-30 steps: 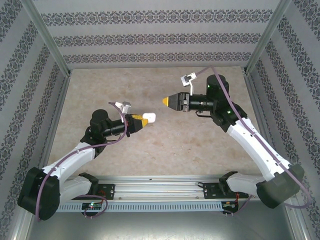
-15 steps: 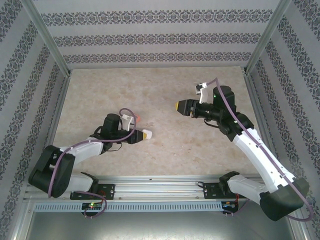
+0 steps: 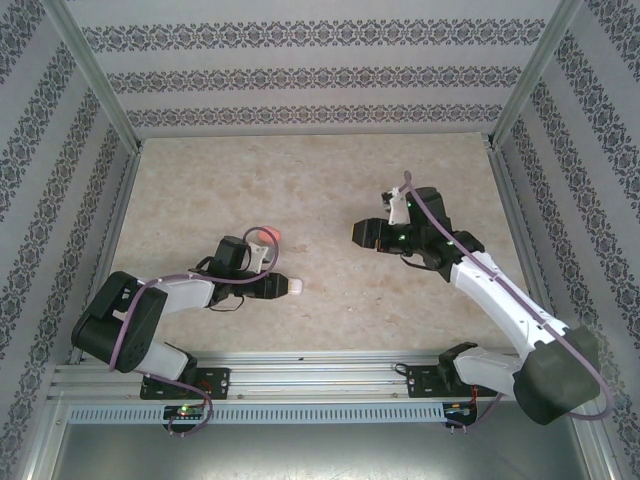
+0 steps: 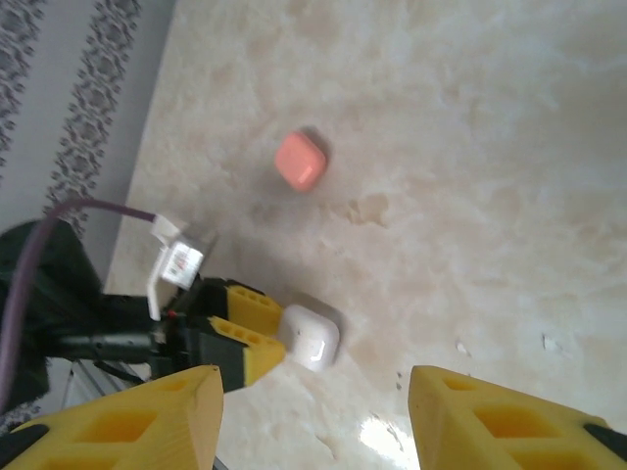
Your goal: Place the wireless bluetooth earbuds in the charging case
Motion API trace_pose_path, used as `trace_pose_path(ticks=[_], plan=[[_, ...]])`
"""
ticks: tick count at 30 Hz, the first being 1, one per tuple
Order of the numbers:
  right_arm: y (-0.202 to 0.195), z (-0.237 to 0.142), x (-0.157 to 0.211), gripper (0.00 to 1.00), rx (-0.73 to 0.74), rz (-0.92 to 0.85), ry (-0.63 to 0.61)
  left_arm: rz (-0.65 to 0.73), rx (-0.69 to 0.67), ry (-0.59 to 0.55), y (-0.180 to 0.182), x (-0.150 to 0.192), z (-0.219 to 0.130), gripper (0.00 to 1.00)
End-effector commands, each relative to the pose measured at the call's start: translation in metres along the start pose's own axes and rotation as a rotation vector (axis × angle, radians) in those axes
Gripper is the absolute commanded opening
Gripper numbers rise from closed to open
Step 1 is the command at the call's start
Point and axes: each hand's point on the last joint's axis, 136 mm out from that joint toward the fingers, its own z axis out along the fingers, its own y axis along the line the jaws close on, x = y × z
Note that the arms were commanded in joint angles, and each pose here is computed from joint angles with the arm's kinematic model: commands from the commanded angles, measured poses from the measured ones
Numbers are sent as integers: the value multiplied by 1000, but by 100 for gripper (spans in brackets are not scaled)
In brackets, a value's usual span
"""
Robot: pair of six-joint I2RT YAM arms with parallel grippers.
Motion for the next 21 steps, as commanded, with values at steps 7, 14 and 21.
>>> trace_pose_path(ticks=[7,14,21], plan=[[-20,0,3,52,122,-26,-14,75,-111,-4,-1,-10,-19,68],[-46,-42,-18,67,329,-116,-173,208,-257,-97,-8,-45,-58,85],[-101,-118,-46,98,703,-167,-480,410,-434,-293,-18,-106,-111,100]])
